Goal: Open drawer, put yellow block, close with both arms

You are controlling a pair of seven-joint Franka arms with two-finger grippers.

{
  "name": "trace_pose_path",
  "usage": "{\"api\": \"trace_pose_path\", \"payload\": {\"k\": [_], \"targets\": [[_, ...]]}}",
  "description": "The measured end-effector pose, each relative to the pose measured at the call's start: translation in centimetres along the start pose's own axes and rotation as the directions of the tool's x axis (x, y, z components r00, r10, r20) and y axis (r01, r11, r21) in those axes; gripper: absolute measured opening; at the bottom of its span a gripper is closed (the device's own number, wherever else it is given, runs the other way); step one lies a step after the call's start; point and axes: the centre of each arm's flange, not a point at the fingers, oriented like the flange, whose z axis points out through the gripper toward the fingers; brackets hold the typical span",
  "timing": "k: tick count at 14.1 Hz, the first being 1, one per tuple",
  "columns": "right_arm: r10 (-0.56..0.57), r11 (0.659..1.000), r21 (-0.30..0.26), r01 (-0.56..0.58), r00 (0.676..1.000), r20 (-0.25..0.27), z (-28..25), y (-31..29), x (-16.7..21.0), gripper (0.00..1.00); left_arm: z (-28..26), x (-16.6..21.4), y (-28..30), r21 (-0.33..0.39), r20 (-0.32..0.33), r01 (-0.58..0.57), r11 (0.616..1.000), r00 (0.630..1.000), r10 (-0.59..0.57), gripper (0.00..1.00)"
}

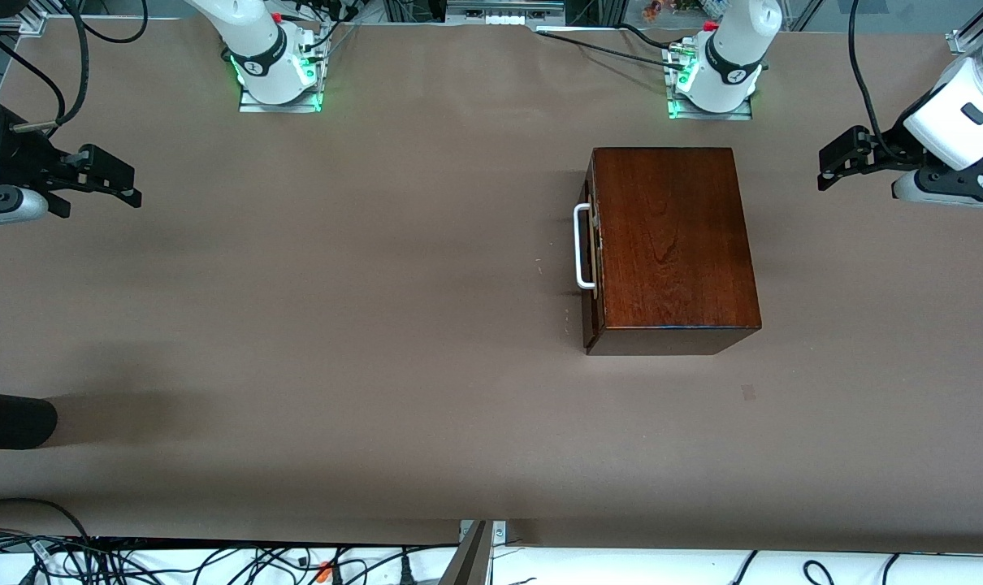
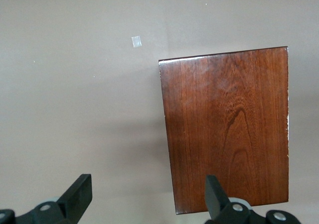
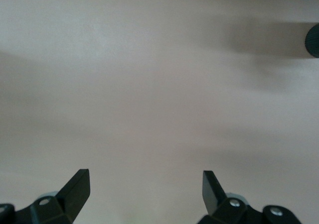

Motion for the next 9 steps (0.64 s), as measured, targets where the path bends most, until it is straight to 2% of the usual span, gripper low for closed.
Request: {"api": "trace_pose_path", "payload": {"k": [9], "targets": [[0.0,1.0,0.0,0.0,1.0,0.0,0.0,0.0,0.0,1.0,0.24,0.08,-0.07,0.0,-0.003,0.001,1.0,1.0,-0.001,1.0]]}}
